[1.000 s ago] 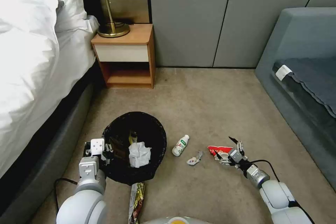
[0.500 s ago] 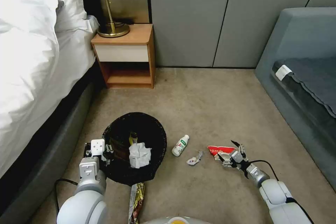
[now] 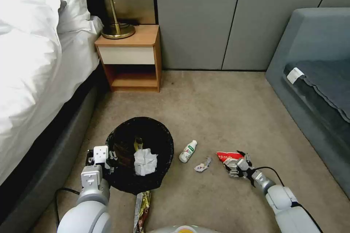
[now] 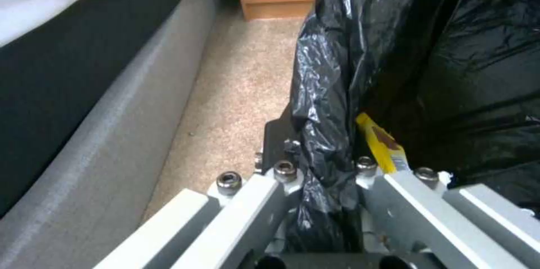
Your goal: Pick up the trash bin, then pick up the garbage from the floor and place it into the trash bin.
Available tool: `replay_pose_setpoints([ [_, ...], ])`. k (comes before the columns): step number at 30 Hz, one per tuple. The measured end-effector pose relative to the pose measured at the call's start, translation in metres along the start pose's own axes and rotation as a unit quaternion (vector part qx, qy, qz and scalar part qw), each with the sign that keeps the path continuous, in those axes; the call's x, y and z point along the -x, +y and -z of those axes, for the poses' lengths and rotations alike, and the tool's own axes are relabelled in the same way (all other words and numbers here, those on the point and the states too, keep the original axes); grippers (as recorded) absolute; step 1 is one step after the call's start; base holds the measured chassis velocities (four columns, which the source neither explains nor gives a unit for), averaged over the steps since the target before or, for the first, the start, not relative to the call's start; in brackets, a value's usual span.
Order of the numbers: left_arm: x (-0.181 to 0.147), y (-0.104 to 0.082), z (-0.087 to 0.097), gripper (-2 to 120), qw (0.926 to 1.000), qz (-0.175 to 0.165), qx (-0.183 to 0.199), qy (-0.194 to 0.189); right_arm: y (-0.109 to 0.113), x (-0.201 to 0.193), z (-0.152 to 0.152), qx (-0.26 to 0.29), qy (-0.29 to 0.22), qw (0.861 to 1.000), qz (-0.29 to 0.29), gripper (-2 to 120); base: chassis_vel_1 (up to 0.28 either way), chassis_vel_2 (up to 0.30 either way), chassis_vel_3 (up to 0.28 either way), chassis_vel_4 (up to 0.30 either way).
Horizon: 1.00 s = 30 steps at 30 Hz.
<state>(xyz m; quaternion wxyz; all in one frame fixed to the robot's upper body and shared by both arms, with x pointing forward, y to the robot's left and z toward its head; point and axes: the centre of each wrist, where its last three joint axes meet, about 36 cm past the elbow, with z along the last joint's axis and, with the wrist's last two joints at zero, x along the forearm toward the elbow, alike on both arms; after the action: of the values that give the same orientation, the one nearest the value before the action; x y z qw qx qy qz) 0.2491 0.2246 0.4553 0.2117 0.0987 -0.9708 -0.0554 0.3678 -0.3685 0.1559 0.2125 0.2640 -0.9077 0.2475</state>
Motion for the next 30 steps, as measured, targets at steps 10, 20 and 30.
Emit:
replay_pose_setpoints([
  [10,-0.003,0.0,0.0,0,1.0,0.001,0.0,-0.001,0.008,0.007,-0.004,0.013,0.0,1.0,0.004,43,0.0,0.0,0.0,0.0],
  [20,-0.002,0.0,0.002,0,1.0,0.001,-0.001,-0.005,0.008,0.008,-0.003,0.018,-0.005,1.0,-0.002,6,0.0,0.0,0.0,0.0],
  [30,0.002,-0.001,0.002,0,1.0,-0.001,-0.003,-0.005,0.006,0.007,0.007,0.03,-0.031,0.998,-0.039,0,0.0,0.0,0.0,0.0],
])
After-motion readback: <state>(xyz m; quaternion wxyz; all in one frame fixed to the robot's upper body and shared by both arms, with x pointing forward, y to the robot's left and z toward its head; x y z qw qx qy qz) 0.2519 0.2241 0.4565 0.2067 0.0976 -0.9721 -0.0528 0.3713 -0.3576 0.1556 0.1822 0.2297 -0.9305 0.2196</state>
